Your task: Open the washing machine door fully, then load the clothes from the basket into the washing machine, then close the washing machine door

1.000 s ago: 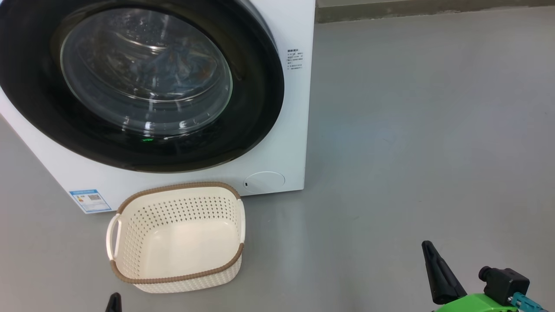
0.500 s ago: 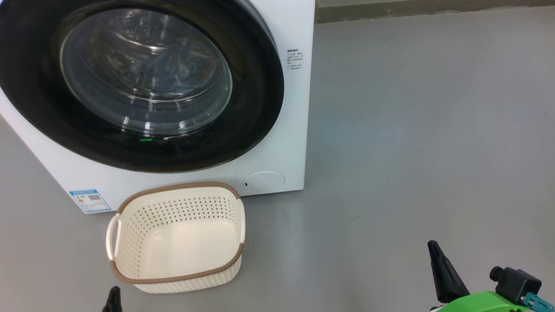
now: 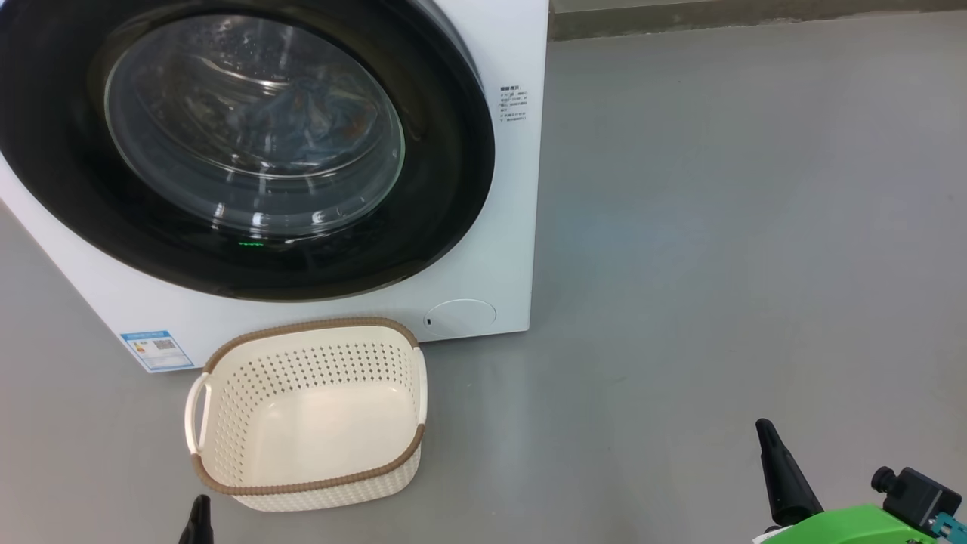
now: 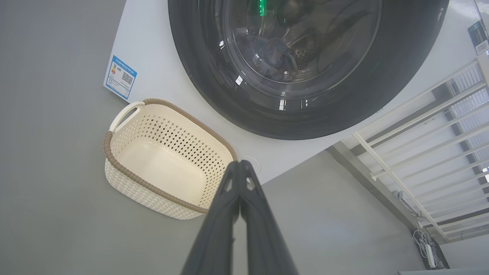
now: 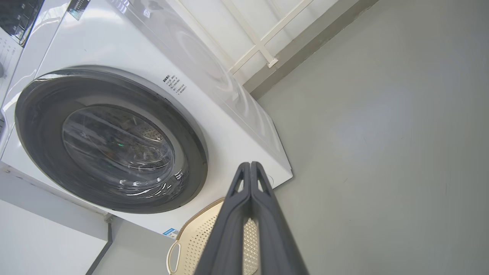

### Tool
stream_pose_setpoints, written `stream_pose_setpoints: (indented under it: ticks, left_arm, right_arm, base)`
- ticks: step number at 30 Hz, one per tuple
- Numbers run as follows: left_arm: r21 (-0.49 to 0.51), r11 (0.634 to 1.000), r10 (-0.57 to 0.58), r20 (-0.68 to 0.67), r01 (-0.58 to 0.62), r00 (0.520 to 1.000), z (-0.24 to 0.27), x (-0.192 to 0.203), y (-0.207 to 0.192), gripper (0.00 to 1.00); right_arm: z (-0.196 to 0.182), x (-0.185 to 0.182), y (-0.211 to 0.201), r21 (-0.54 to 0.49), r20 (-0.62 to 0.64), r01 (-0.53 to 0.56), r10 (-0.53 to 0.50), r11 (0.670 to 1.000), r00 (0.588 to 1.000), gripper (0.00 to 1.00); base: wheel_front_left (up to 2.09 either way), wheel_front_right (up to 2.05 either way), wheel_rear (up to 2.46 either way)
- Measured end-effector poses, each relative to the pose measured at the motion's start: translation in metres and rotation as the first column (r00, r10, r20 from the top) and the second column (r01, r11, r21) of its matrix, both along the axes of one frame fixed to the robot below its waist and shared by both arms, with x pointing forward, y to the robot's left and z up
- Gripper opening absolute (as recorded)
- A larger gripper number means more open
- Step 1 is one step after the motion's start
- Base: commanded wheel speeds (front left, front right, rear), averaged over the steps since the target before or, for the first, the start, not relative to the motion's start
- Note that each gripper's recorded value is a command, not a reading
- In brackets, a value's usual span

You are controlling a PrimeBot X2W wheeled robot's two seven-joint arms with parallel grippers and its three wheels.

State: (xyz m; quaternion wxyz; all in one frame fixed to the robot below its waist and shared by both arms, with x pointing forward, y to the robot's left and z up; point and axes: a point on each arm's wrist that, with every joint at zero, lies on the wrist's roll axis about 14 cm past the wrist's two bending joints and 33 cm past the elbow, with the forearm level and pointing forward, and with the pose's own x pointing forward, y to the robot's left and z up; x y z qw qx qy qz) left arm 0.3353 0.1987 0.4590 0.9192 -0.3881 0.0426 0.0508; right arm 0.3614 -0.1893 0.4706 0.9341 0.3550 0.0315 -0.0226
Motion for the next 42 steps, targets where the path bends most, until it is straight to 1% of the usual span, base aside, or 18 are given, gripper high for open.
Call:
stream_pose_setpoints:
  ticks: [11,22,32,42]
  left_arm:
    - [-0.112,0.994,0.010,-0.003,-0.011,1.000,0.000,0.005,0.000,0.00]
    - [-0.222,0.975,0.013,0.003,-0.012,1.000,0.004,0.012,-0.002,0.00]
    - [-0.322,0.946,0.017,-0.001,-0.017,1.000,0.003,0.016,-0.003,0.00]
    - [-0.430,0.903,0.017,0.009,-0.011,1.000,0.008,0.023,-0.005,0.00]
  right_arm:
    - [-0.002,0.000,-0.005,0.123,-0.015,0.026,-0.025,0.992,1.000,0.00]
    - [-0.001,0.002,-0.007,0.243,-0.021,0.043,-0.039,0.969,0.999,0.00]
    - [0.001,0.005,-0.009,0.350,-0.023,0.049,-0.044,0.935,0.999,0.00]
    - [0.001,0.006,-0.013,0.463,-0.030,0.068,-0.061,0.884,0.998,0.00]
  base:
    - [0.00,0.00,0.00]
    - [0.00,0.00,0.00]
    - [0.00,0.00,0.00]
    - [0.00,0.00,0.00]
